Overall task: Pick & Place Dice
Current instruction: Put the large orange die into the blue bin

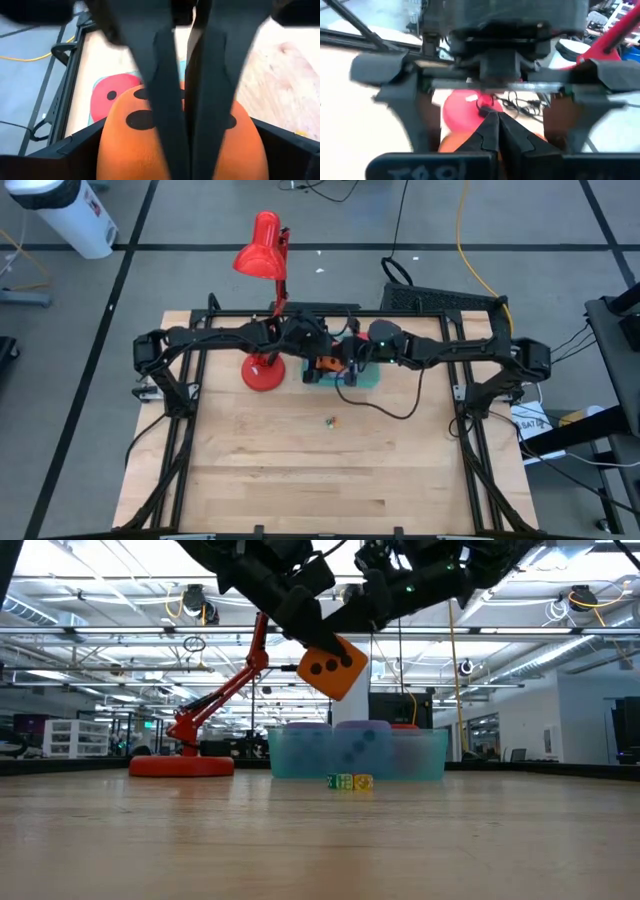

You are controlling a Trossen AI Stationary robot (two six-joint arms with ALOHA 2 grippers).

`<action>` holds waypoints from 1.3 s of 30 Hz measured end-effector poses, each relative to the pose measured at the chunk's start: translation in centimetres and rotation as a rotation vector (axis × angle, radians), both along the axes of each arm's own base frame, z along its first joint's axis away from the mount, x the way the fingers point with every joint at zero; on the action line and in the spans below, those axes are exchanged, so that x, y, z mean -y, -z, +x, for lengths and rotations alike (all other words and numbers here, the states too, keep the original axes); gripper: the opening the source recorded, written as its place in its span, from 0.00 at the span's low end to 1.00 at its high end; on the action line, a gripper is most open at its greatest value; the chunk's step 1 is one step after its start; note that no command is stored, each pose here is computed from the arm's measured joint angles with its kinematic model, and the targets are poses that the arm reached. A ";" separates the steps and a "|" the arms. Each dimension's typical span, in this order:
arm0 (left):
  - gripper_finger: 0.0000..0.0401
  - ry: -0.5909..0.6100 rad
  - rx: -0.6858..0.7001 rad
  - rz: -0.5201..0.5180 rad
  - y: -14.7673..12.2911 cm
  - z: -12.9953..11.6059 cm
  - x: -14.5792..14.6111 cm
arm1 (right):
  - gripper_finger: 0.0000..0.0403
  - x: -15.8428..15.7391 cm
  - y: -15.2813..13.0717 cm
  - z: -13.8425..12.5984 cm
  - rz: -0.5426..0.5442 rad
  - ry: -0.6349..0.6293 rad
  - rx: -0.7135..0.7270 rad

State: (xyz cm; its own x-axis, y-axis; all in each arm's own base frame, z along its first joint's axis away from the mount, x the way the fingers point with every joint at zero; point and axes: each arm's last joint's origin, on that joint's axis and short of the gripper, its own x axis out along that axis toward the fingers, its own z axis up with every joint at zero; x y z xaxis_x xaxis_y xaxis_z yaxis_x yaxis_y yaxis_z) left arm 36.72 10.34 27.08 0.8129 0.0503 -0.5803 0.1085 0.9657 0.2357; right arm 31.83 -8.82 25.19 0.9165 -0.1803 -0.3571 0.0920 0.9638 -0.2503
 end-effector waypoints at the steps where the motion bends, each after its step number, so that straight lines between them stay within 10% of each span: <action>1: 1.00 -0.004 -0.006 -0.004 0.1 0.0 -0.2 | 0.00 -0.2 -0.3 -0.2 -0.009 -0.003 0.008; 14: 1.00 -0.033 -0.028 -0.015 0.9 0.0 -1.3 | 0.00 -2.1 -2.9 -1.9 -0.068 -0.015 0.038; 39: 1.00 0.020 -0.012 0.004 -0.5 0.6 -0.6 | 0.00 1.6 0.9 -1.2 0.107 0.013 -0.097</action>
